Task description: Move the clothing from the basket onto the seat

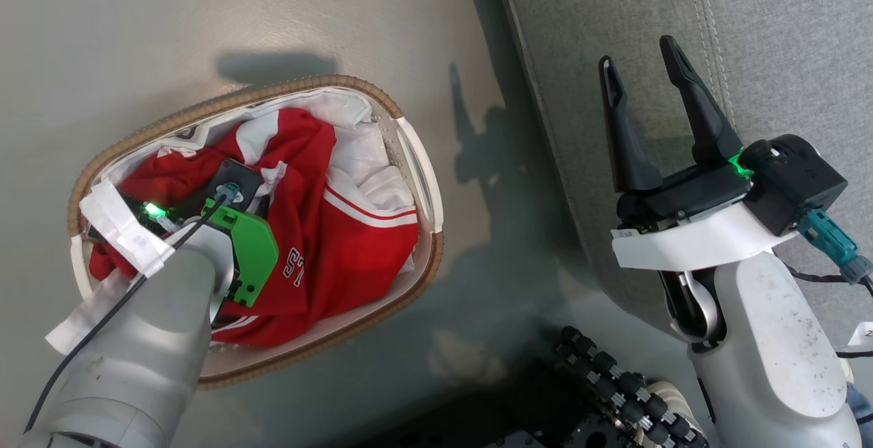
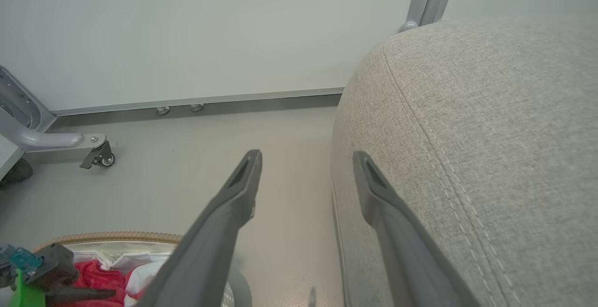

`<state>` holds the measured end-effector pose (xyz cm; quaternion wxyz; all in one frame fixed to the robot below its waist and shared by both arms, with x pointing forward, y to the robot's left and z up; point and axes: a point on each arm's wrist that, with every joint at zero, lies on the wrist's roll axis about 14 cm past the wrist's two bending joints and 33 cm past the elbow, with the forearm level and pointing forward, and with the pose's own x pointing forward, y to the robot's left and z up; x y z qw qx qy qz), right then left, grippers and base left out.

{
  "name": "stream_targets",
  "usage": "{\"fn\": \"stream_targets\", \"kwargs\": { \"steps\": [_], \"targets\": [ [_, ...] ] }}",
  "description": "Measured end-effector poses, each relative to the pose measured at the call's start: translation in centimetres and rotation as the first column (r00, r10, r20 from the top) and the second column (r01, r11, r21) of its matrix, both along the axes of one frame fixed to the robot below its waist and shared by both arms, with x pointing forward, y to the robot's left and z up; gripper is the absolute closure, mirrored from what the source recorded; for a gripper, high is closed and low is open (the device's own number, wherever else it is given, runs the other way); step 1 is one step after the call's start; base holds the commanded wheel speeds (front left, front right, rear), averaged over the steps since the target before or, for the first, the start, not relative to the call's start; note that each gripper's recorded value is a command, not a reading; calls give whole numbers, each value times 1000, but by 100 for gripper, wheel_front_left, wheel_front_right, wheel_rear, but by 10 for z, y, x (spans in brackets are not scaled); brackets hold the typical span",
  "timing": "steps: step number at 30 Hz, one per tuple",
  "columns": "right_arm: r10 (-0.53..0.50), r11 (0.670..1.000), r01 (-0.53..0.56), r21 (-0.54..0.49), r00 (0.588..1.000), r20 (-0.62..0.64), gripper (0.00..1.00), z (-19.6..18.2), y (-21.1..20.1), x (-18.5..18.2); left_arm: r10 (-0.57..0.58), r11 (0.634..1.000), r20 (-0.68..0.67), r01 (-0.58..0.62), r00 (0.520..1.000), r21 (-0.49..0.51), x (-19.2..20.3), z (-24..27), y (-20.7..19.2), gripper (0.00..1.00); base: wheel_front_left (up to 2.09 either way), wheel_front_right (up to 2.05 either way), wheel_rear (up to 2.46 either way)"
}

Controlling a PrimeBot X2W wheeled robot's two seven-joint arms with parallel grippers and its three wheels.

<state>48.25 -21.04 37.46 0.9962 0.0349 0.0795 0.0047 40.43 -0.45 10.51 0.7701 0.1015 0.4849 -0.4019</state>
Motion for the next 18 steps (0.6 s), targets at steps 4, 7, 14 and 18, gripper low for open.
{"fn": "stream_targets", "kwargs": {
  "steps": [4, 7, 14, 18],
  "targets": [
    [-4, 1000, 4, -2, 1000, 0, 0, 1, -2, -1, 9, 1000, -32, -8, 999, 22, -4, -2, 2, 100, 0, 0, 0],
    [-7, 1000, 7, -1, 1000, 2, 0, 2, -2, -1, 11, 1000, -37, -10, 999, 26, -4, -2, 3, 100, 0, 0, 0],
    [-12, 1000, 12, -2, 1000, 8, 0, 6, -4, -1, 70, 997, -10, -70, 998, -17, 1, 10, 2, 100, 0, 0, 0],
    [-6, 1000, 6, -10, 1000, 8, 0, 8, -2, -3, 88, 995, 29, -86, 996, -58, 4, 23, -1, 100, 0, 0, 0]
  ]
}}
